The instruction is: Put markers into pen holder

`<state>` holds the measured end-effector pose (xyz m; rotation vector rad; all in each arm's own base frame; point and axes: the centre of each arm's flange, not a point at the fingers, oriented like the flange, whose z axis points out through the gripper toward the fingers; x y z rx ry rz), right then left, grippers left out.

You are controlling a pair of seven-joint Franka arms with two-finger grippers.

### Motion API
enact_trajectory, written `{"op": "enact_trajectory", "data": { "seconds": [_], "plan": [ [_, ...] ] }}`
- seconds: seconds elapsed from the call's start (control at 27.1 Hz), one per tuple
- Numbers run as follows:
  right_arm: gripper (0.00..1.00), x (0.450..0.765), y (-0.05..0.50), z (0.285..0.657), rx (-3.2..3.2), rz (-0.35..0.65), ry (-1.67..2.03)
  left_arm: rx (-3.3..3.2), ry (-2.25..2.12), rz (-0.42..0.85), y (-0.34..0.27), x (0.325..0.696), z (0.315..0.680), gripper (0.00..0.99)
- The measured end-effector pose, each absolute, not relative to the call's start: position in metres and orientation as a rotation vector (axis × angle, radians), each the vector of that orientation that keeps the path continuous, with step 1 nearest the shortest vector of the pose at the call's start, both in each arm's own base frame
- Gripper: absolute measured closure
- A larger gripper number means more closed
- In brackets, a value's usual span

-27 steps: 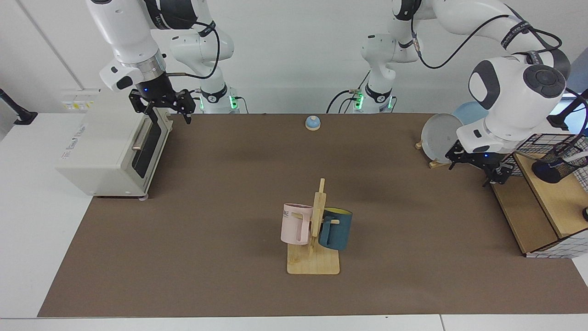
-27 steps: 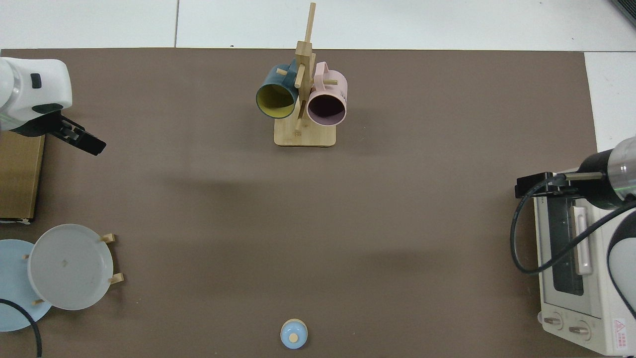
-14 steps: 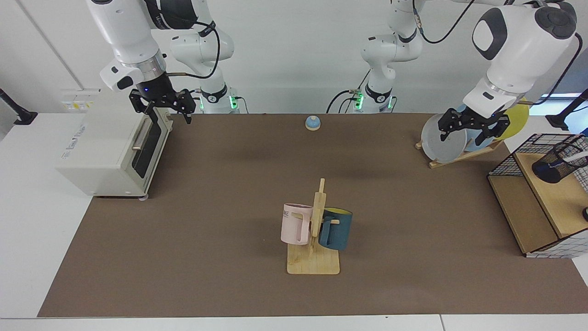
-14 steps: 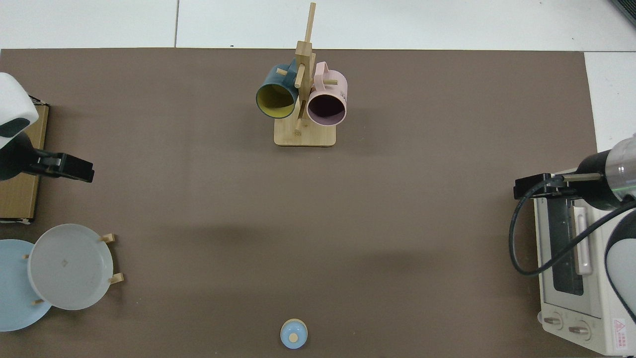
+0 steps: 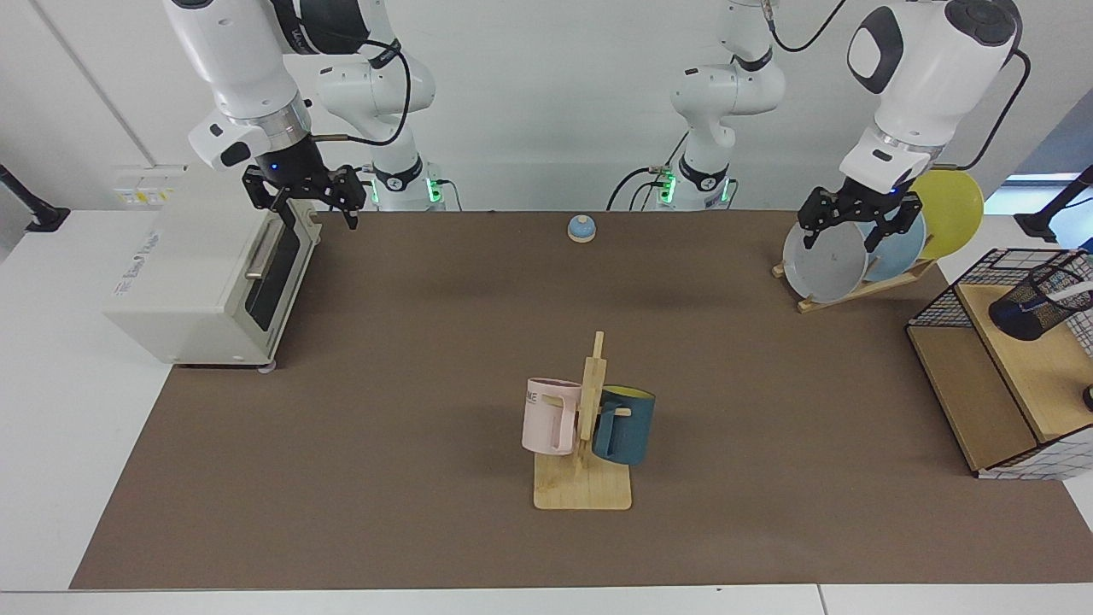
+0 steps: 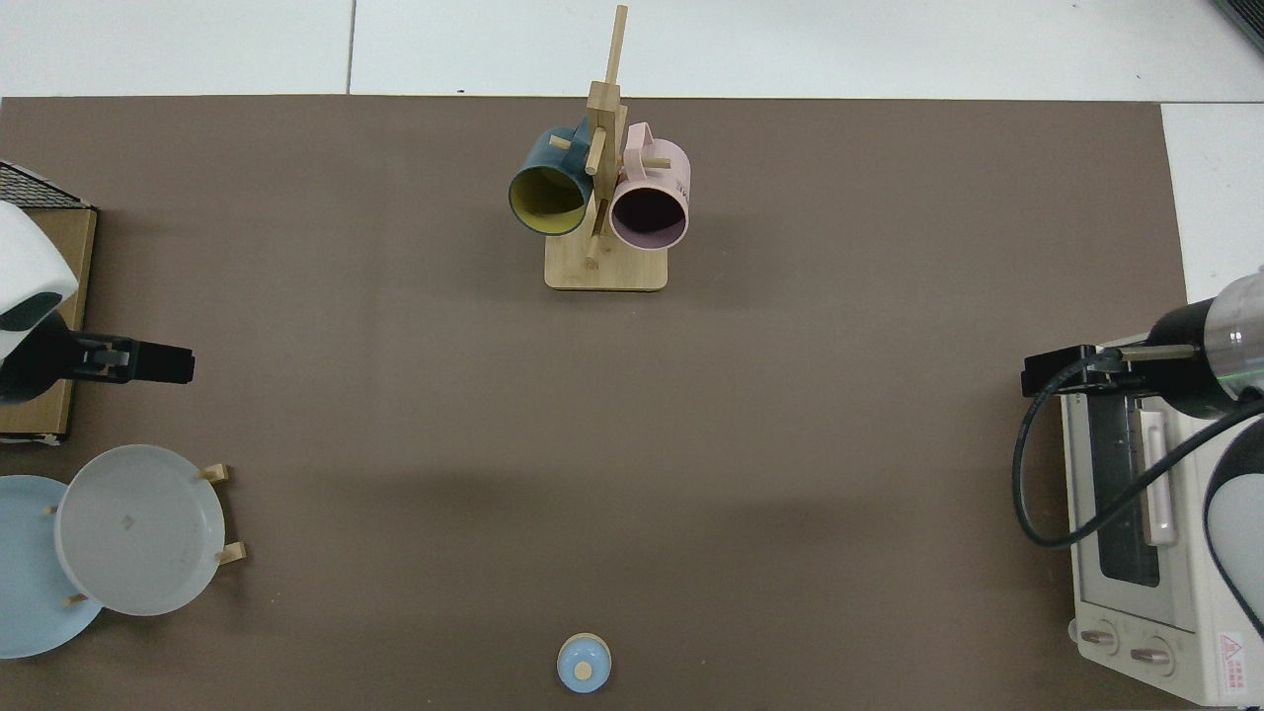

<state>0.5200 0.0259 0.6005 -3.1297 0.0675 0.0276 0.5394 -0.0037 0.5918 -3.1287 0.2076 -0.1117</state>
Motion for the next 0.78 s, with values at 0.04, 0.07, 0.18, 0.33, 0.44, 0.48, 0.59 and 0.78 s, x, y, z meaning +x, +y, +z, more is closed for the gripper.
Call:
{"op": "enact_trajectory", "data": {
  "seconds": [0.04, 0.07, 0.18, 0.33, 0.44, 0.48, 0.59, 0.78],
  "plan": [
    [0.0, 0.52, 0.026, 0.601, -3.13, 0.027, 0.068, -3.132, 0.201, -0.119, -0.004, 0.543, 0.596, 0.0],
    [0.0, 0.52, 0.025, 0.601, -3.13, 0.027, 0.069, -3.134, 0.197, -0.121, -0.004, 0.546, 0.599, 0.0],
    [0.0, 0.52, 0.025, 0.601, -3.129, 0.027, 0.069, -3.137, 0.198, -0.103, -0.006, 0.554, 0.603, 0.0],
    [0.0, 0.52, 0.025, 0.601, -3.129, 0.026, 0.069, -3.138, 0.215, -0.078, -0.012, 0.563, 0.595, 0.0],
    [0.0, 0.52, 0.025, 0.601, -3.129, 0.026, 0.069, -3.139, 0.217, -0.056, -0.012, 0.569, 0.587, 0.0],
    [0.0, 0.52, 0.025, 0.601, -3.129, 0.026, 0.069, -3.139, 0.214, -0.052, -0.012, 0.57, 0.585, 0.0],
    [0.0, 0.52, 0.025, 0.601, -3.129, 0.026, 0.069, -3.139, 0.202, -0.051, -0.007, 0.572, 0.584, 0.0],
    [0.0, 0.52, 0.025, 0.601, -3.129, 0.026, 0.069, -3.139, 0.193, -0.057, -0.004, 0.572, 0.586, 0.0]
  ]
}}
